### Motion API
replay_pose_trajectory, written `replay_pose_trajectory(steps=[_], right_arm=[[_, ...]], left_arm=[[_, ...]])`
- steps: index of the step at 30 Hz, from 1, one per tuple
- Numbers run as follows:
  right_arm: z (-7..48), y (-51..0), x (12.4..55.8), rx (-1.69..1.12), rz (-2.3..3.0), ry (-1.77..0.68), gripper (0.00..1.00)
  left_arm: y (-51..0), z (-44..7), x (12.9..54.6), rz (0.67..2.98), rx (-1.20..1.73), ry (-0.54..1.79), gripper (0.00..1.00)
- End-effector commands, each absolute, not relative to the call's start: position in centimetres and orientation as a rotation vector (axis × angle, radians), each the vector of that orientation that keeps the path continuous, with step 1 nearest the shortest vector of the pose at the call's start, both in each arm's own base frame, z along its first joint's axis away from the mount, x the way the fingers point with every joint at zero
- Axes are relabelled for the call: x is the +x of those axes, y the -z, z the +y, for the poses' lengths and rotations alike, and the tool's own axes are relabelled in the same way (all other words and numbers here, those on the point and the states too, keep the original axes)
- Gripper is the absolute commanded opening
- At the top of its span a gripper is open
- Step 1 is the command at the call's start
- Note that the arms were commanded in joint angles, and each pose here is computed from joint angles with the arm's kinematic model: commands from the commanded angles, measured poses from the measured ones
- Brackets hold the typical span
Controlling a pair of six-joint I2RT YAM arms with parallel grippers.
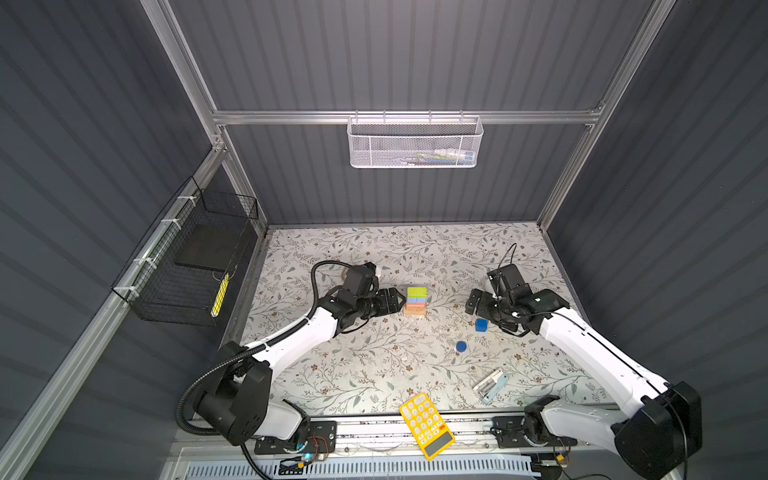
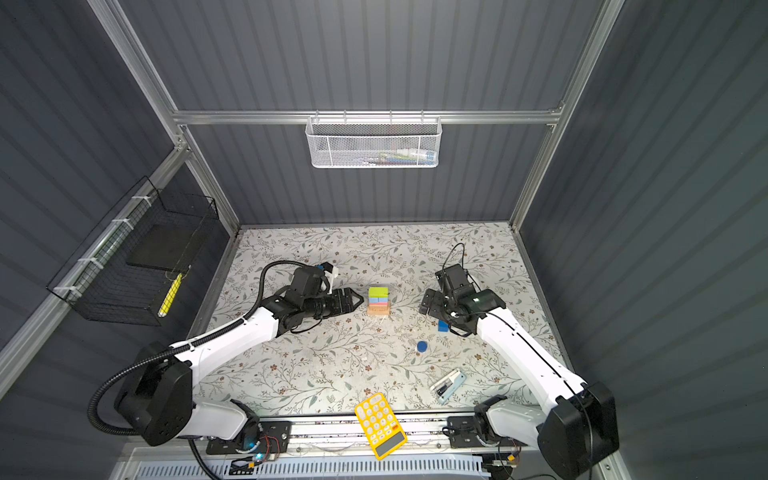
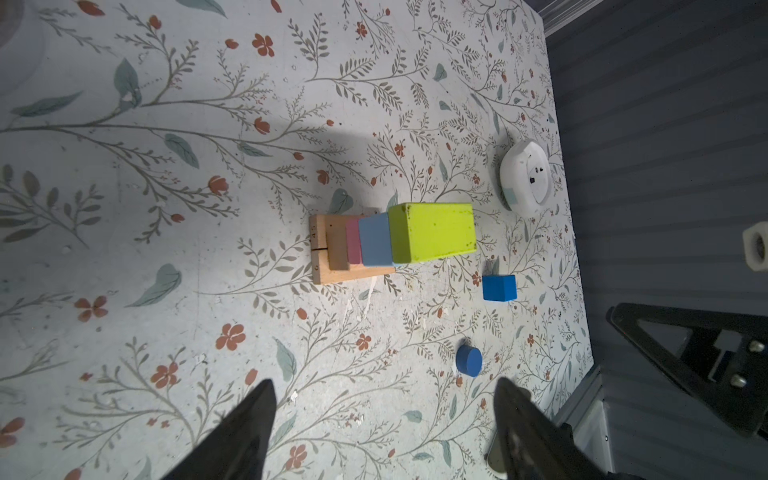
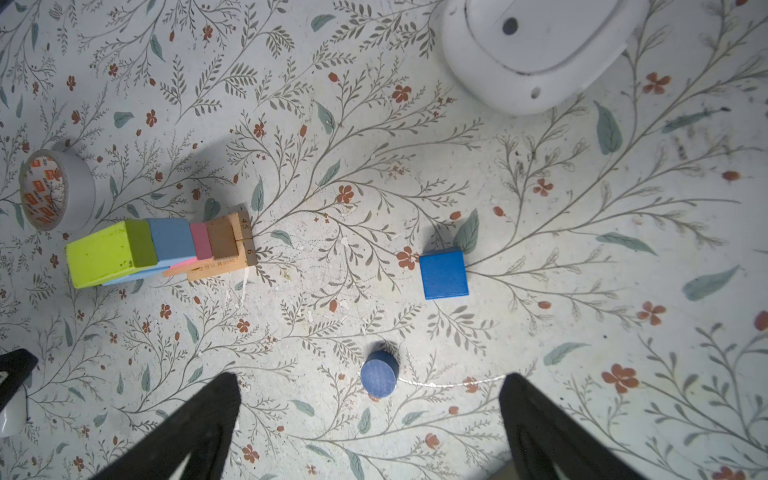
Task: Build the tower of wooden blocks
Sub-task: 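Move the right gripper down over the dark blue cube while the left gripper rises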
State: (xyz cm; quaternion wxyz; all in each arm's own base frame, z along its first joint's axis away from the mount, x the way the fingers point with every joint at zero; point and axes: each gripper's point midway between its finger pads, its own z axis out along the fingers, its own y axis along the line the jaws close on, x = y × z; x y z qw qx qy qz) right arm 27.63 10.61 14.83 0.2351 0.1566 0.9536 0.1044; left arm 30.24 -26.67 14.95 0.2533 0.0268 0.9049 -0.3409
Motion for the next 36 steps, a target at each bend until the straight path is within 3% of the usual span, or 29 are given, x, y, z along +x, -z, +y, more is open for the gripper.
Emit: replay_pose_trajectory(steps=[1,13,26,36], right_arm=[[10.0,-15.0,26.7,0.393,2.675,-0.232,0.99],[9.4,-15.4,25.5,0.314,2.752,-0.184,0.99],[8.9,-10.9,24.6,0.319,2.884,-0.227,0.98],[8.2,-7.9,25.4,0.334,2.955,-0.215,0.91]], left_arm=[[-15.5,-25.8,29.8,2.447,0.138,0.853,0.82],[-18.8,-22.8,30.3,2.336,0.146,0.734,0.87],[-19.4,-19.6,30.0,2.317,0.077,0.703,0.89],[-18.2,-19.8,30.3,2.348,0.075,0.712,0.89]])
